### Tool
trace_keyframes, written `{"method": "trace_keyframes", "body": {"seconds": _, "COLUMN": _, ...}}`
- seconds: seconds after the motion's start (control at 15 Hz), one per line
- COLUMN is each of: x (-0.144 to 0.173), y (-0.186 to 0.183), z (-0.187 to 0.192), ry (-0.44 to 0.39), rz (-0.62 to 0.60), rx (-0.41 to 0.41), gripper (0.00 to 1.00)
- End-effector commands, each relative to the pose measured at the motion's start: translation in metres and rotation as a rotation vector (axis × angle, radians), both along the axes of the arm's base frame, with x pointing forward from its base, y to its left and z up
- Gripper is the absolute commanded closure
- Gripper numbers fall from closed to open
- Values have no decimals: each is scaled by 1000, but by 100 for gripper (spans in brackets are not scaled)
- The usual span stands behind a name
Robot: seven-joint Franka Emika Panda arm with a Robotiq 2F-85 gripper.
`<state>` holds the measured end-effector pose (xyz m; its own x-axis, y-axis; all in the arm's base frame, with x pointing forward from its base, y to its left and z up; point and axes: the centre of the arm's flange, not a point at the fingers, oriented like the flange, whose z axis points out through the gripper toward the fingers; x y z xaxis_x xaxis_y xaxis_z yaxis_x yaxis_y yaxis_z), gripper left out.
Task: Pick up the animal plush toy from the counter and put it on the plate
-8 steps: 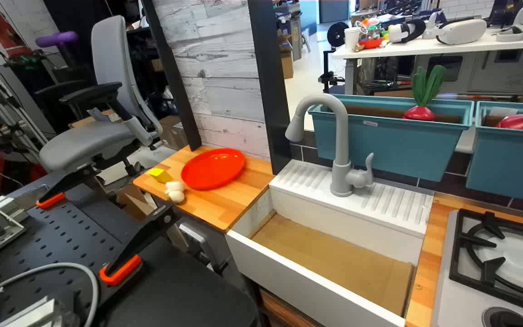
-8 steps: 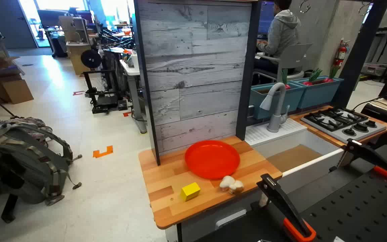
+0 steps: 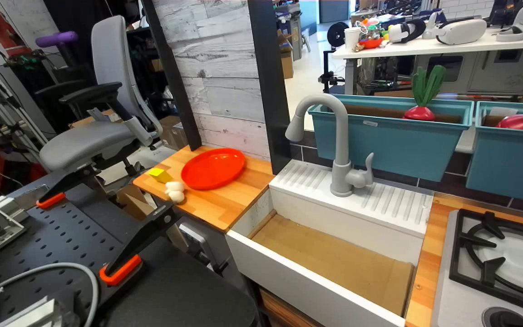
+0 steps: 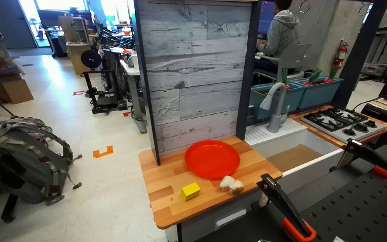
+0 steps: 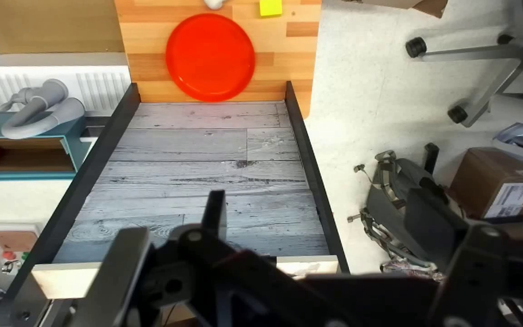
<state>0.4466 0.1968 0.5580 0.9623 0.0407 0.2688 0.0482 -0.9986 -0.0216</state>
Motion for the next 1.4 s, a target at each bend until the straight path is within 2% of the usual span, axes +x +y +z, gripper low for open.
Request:
{"method": "trace_keyframes", "body": {"seconds": 0.0, "x": 0, "y": 0, "z": 0, "ry": 0, "rz": 0, "rx": 0, "gripper": 0}}
{"method": "trace_keyframes", "body": {"seconds": 0.33, "x": 0, "y": 0, "z": 0, "ry": 0, "rz": 0, "rx": 0, "gripper": 0}}
{"method": "trace_keyframes", "body": {"seconds": 0.4, "x": 1, "y": 1, "z": -11, "ry": -8, "rz": -2, "rx": -43, "gripper": 0}}
{"method": "trace_keyframes", "body": {"seconds": 0.53, "x": 2, "y": 3, "z": -39, "ry": 19, "rz": 17, "rx": -70, "gripper": 0}}
{"method": "trace_keyframes", "body": {"seconds": 0.8, "x": 2, "y": 8, "z": -111, "ry": 132, "rz": 70, "rx": -117, "gripper": 0}}
{"method": "trace_keyframes", "body": {"seconds": 1.07, "x": 6, "y": 12, "z": -173, "ry": 159, "rz": 119, "rx": -148, "gripper": 0}}
{"method": "trace_keyframes", "body": {"seconds": 1.33, "x": 6, "y": 4, "z": -233, "ry": 184, "rz": 156, "rx": -125, "gripper": 0}}
